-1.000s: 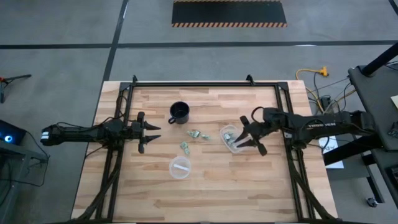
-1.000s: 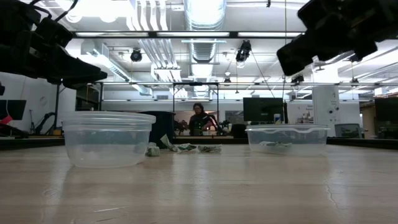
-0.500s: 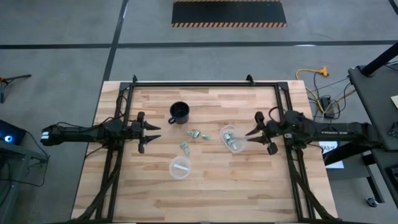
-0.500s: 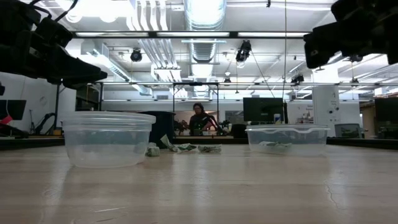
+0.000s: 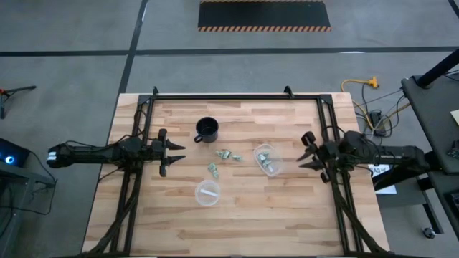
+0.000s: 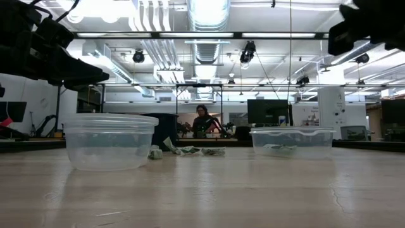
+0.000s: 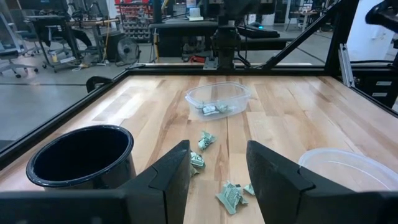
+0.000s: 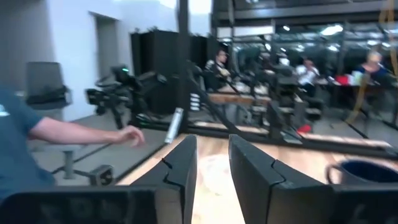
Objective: Pick and place Stevia / Truvia into bins
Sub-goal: Put the green stevia packet into the top transparent container
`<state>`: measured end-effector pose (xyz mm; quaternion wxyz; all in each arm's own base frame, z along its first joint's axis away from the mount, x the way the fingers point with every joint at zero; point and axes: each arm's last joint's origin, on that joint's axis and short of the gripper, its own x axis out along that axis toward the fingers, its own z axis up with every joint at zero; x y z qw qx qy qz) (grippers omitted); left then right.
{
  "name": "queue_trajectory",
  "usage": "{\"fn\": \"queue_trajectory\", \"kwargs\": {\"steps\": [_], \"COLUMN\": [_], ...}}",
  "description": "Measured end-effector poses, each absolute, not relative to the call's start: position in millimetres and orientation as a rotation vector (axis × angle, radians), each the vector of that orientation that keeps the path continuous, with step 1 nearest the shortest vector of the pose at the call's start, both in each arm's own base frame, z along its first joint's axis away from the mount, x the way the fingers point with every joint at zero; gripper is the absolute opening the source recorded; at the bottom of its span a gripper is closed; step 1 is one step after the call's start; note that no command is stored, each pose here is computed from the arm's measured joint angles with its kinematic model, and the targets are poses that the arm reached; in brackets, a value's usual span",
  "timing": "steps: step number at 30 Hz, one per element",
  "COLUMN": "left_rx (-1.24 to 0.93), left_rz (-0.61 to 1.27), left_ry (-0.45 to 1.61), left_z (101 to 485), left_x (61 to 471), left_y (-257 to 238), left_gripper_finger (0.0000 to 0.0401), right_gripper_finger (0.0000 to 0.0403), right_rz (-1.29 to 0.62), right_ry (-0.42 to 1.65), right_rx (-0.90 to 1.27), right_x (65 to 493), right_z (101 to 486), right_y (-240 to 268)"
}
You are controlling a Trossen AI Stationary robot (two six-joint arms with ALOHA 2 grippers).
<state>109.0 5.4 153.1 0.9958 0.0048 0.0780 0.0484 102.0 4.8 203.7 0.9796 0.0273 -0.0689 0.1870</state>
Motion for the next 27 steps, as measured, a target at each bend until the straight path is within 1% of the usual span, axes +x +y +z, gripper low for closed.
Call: {"fn": "queue_trajectory", "kwargs": {"steps": [6, 14, 17, 20, 27], "left_rx": [0.01, 0.01, 0.01, 0.01, -0.018], "left_rz": [0.097, 0.097, 0.097, 0.097, 0.099], "left_ry": [0.156, 0.157, 0.157, 0.155, 0.147], "left_z": [153.2, 153.1, 153.1, 153.2, 153.9], "left_x": [109.0, 109.1, 109.1, 109.0, 109.1], "left_y": [5.4, 5.4, 5.4, 5.5, 5.4], "left_gripper_finger": [0.0141, 0.0141, 0.0141, 0.0141, 0.0141], "right_gripper_finger": [0.008, 0.009, 0.0091, 0.0087, 0.0076], "right_rz": [0.46, 0.401, 0.343, 0.311, 0.304], "right_ry": [-0.174, -0.169, -0.164, -0.155, -0.139], "right_rx": [0.031, 0.027, 0.062, 0.084, 0.114], "right_x": [97.3, 98.1, 98.9, 99.7, 100.6], "right_z": [199.7, 192.8, 191.5, 189.1, 183.7], "right_y": [13.9, 14.2, 12.5, 11.7, 11.5]}}
